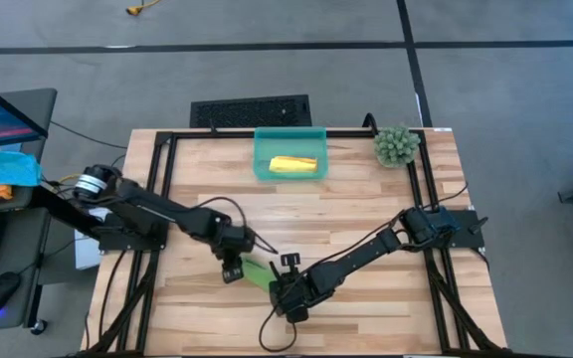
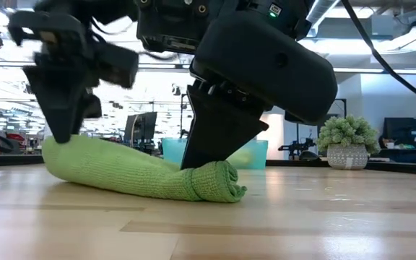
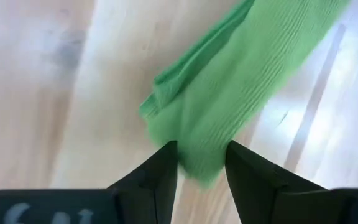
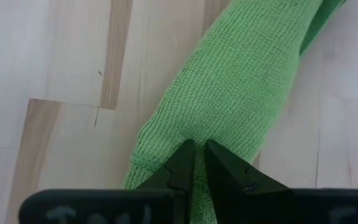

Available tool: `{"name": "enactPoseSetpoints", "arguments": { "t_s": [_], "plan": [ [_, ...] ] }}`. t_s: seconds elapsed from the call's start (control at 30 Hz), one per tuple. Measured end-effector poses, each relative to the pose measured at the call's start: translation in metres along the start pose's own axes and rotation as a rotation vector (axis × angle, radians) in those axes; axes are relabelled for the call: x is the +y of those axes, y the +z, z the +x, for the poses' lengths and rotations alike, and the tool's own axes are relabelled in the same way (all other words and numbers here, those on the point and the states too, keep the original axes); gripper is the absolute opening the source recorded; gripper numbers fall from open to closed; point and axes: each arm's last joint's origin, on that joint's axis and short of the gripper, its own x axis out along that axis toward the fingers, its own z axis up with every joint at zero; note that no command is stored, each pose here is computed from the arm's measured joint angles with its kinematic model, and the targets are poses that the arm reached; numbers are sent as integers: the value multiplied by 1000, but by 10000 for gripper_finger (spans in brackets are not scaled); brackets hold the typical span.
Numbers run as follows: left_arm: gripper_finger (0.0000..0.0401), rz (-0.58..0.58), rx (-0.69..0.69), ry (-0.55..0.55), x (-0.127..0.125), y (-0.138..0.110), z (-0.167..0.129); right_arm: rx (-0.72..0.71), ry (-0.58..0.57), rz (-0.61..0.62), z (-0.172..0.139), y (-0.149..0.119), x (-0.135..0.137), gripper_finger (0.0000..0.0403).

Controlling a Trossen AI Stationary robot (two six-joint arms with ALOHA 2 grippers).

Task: Roll microfiber towels into tight, uniform cylinder then place into a basket
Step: Roll the green microfiber towel

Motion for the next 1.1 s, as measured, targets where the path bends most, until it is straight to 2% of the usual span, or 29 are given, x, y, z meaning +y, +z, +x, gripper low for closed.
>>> {"name": "enactPoseSetpoints", "arguments": {
  "t_s": [0.2,0.33,0.5,0.63,0.73,0.87,1.1],
  "plan": [
    [122,123,-109,115,-22,-22,-14,9,0,-2,0,-1,0,65],
    [122,266,-185,148,-40,-33,-12,9,1,-3,0,-1,0,65],
    [122,422,-263,105,-60,-36,-1,9,2,-2,0,-1,0,65],
    [122,502,-286,85,-68,-35,9,9,2,-2,0,-1,0,65],
    [122,513,-266,101,-67,-34,17,9,2,-2,0,-1,0,65],
    [122,490,-253,179,-59,-30,25,9,3,-2,0,-1,0,65],
    [122,433,-270,236,-48,-21,23,9,3,-2,0,-1,0,65]
  ]
}}
